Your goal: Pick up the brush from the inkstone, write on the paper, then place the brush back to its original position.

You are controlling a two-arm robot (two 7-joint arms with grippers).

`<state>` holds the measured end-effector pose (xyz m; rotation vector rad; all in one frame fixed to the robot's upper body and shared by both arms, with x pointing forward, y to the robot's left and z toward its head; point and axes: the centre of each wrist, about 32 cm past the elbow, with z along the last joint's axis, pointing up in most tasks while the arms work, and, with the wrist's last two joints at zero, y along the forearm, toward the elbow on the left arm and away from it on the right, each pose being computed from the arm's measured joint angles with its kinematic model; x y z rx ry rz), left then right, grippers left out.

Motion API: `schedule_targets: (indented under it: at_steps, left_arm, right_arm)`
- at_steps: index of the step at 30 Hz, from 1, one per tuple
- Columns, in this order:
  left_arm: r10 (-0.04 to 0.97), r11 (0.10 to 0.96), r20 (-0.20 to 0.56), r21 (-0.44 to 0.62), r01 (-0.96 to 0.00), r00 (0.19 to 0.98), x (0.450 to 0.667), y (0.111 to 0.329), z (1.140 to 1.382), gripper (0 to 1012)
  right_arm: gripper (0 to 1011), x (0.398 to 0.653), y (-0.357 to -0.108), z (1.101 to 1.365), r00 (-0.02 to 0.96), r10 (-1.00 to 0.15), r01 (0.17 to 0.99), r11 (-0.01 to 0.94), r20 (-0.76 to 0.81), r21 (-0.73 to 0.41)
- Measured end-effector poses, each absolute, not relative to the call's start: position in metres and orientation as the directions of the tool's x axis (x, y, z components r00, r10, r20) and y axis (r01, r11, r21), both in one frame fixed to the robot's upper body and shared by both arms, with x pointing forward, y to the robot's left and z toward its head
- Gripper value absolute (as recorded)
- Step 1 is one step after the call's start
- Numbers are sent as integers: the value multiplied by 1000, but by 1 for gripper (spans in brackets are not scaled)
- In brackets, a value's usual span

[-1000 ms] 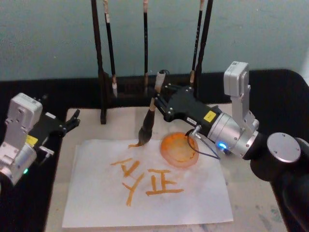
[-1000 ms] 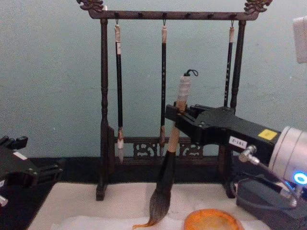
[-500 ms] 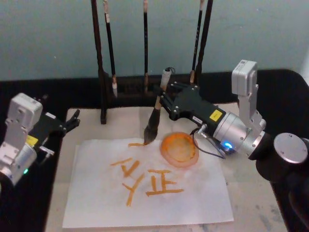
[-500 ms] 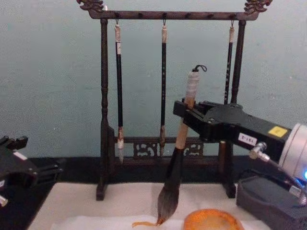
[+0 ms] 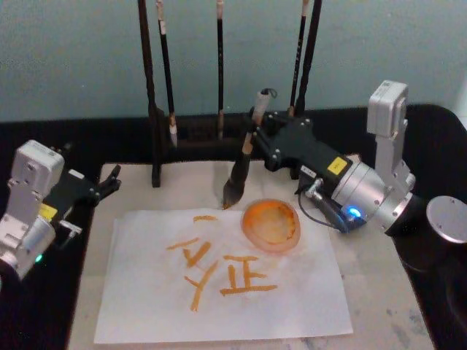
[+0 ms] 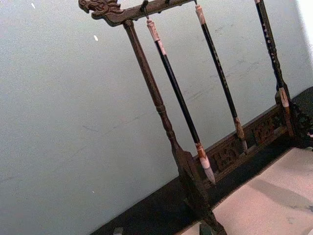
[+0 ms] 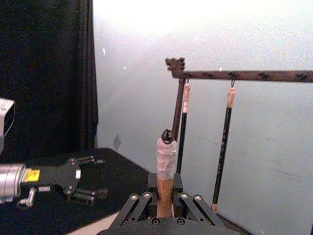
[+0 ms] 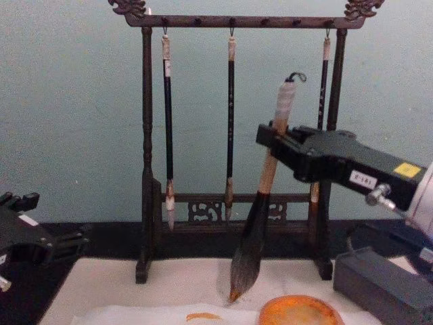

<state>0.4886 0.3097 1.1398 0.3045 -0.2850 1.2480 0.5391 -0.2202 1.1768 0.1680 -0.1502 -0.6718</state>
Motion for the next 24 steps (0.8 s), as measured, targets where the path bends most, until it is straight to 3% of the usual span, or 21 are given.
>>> schedule_targets:
  at_steps: [6,24]
  left_arm:
    - [880,287,374,70,-955,292,489,310,1140,1010]
    - [880,287,374,70,-955,292,489,310,1140,1010]
  right_arm:
    - [177,539,-227,1184,759,-649,624,748,50,226]
    - [177,531,-276,1194,619,-762,783,581,-190,222]
